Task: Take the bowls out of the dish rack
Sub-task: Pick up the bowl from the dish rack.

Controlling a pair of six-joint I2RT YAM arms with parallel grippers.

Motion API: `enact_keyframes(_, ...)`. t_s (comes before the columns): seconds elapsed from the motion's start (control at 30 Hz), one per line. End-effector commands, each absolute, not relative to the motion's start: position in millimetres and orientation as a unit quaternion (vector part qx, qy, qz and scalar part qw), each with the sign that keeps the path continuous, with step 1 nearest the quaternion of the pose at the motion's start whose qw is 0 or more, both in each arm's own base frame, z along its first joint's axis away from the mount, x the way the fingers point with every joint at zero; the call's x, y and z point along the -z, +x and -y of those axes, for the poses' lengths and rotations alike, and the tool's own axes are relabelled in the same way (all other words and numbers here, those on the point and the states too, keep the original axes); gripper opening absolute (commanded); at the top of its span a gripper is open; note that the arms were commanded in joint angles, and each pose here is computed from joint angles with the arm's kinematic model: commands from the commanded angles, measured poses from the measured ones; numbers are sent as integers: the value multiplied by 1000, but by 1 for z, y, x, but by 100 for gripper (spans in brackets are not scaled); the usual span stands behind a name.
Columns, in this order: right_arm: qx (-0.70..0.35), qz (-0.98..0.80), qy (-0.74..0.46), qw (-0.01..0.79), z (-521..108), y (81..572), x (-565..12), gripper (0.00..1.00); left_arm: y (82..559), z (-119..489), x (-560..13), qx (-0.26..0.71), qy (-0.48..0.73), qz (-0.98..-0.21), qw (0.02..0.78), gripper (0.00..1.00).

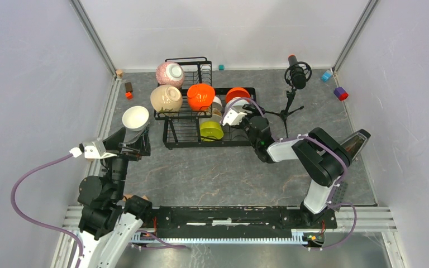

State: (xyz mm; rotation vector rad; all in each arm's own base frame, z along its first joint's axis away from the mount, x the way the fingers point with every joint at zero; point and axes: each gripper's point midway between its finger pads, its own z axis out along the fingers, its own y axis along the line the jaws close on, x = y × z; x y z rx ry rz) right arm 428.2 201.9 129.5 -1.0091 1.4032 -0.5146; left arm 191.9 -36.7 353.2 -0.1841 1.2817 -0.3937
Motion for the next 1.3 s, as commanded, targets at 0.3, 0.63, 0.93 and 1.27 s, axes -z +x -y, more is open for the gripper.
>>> enact_keyframes(0.3,259,-587,-383,664,-200,452,-152,61,188,36,-364,177,-73,-576,795,100)
enact_keyframes(0.63,258,-586,-379,668,-200,452,-149,42,189,37,-363,179,-72,-576,794,100)
enact_keyframes(0.93,262,-589,-366,671,-196,451,-148,29,190,38,-362,180,-70,-579,793,100)
enact_keyframes(1.27,266,-583,-362,677,-199,447,-152,25,191,39,-361,180,-70,-581,791,100)
